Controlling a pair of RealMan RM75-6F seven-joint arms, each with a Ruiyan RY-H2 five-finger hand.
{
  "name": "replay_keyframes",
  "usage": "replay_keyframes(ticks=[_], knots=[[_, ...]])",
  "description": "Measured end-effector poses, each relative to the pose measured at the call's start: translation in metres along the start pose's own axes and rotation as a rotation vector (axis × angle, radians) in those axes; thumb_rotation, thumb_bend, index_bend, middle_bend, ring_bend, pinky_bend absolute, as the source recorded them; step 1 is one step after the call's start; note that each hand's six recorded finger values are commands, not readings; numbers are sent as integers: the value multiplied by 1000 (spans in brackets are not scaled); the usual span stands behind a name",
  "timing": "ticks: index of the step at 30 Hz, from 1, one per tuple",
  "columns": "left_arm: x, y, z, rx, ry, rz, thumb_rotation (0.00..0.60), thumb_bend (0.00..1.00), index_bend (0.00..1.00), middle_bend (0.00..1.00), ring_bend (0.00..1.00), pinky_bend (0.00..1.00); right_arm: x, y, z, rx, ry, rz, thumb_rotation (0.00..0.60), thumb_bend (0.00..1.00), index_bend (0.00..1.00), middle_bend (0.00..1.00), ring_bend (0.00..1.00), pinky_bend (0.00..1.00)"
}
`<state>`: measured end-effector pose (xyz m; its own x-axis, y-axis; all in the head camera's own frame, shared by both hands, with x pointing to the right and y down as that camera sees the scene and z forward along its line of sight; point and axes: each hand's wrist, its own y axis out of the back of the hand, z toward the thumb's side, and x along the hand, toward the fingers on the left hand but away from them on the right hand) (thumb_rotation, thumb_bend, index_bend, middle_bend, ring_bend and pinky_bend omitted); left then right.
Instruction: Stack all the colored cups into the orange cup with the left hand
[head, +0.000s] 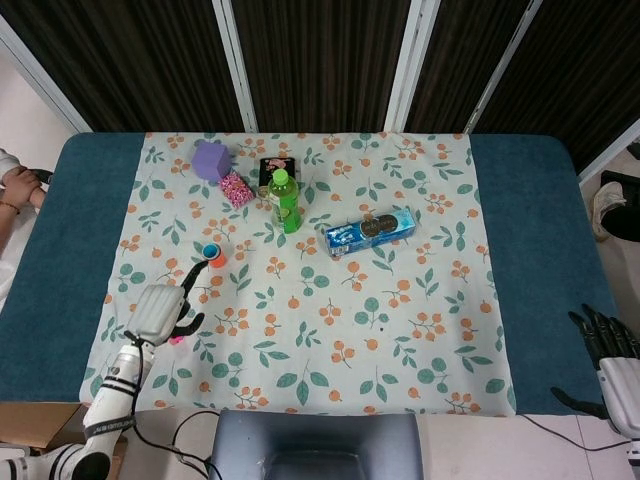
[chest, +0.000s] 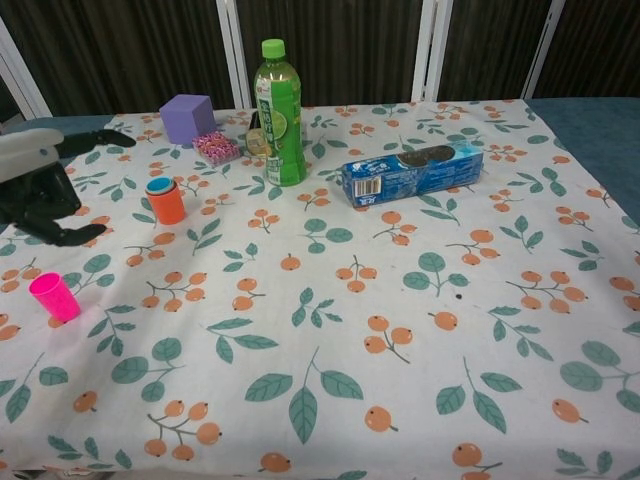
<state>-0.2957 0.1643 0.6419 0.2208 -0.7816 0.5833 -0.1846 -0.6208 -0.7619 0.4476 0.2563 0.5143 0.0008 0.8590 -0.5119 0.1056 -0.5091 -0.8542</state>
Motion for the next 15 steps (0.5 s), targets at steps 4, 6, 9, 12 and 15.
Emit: replay_keyframes(ticks=[4, 6, 9, 12, 15], knots=[[-21, -12, -1, -18, -6, -52, 600, 356, 1, 1000, 1000, 1000, 1, 2, 2, -11, 10, -4, 600, 196, 0, 0, 0, 0], [-33, -20, -2, -8, -13, -73, 600, 356, 9, 1000, 1000, 1000, 2, 1, 3, -13, 18, -1, 600, 196, 0, 0, 0, 0], [-42, -28, -6, 6, -16, -85, 600, 359, 27, 1000, 1000, 1000, 4, 2, 4, -17, 27, 0, 600, 196, 0, 0, 0, 0], [-48, -40, -21, -2, 31, -102, 600, 358, 53, 1000, 1000, 1000, 5, 4, 3, -24, 24, -9, 600, 196, 0, 0, 0, 0], [-49, -48, -31, -33, 57, -118, 600, 363, 89, 1000, 1000, 1000, 6, 3, 3, -22, 24, -3, 600, 196, 0, 0, 0, 0]])
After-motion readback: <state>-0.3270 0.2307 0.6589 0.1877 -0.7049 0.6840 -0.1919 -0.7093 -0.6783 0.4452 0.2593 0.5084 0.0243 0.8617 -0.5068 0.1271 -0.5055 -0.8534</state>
